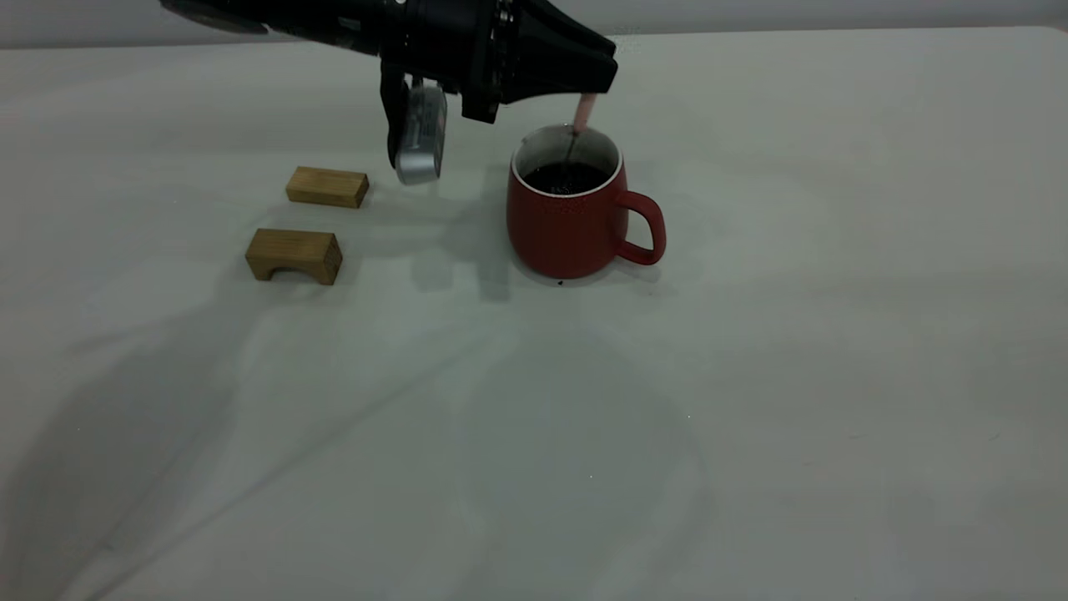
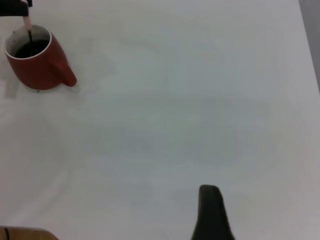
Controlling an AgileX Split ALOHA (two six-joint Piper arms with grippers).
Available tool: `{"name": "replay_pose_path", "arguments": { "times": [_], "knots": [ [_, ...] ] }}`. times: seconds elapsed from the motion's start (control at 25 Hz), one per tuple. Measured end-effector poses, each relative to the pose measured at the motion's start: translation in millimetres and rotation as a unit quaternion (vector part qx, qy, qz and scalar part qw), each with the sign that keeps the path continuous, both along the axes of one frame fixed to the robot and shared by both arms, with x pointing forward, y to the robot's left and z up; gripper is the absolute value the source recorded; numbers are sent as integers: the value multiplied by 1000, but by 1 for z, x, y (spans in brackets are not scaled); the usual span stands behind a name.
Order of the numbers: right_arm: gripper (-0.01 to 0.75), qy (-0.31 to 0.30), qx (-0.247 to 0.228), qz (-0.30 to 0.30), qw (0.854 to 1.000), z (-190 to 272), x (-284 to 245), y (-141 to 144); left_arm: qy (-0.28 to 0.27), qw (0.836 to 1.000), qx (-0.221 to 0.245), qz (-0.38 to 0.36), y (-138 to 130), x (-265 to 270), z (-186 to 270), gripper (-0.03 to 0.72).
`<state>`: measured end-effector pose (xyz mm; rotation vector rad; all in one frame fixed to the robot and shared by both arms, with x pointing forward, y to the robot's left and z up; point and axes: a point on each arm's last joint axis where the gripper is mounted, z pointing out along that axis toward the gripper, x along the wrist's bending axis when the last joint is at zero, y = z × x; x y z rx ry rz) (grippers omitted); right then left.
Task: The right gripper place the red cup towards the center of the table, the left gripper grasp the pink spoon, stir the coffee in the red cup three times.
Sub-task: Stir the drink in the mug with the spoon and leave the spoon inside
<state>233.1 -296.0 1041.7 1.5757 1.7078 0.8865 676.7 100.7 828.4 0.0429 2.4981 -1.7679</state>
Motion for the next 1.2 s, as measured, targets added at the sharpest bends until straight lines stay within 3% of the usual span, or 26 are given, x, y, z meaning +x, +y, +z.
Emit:
{"name": "replay_pose_path", "arguments": {
  "times": [0.08,0.24,0.4,0.6,0.72,0.84,1.04,1.12,1.2],
  "knots": [
    [583,0,0,0,1000,0,0,0,-3,1000,-13,4,-1,1,0,176],
    [583,0,0,0,1000,0,0,0,60,996,-62,0,-6,-5,-3,176],
    [583,0,0,0,1000,0,0,0,123,991,-45,-3,-6,-9,-3,176],
    [583,0,0,0,1000,0,0,0,72,997,14,5,2,-3,-1,176],
    [583,0,0,0,1000,0,0,0,15,1000,14,3,3,0,1,176],
    [583,0,0,0,1000,0,0,0,-6,1000,-9,-1,-3,0,3,176],
    [583,0,0,0,1000,0,0,0,56,997,-39,-34,-12,-12,6,176],
    [583,0,0,0,1000,0,0,0,87,995,-12,-39,-10,-14,4,176],
    [583,0,0,0,1000,0,0,0,83,996,23,-34,-4,-12,8,176]
  ]
}}
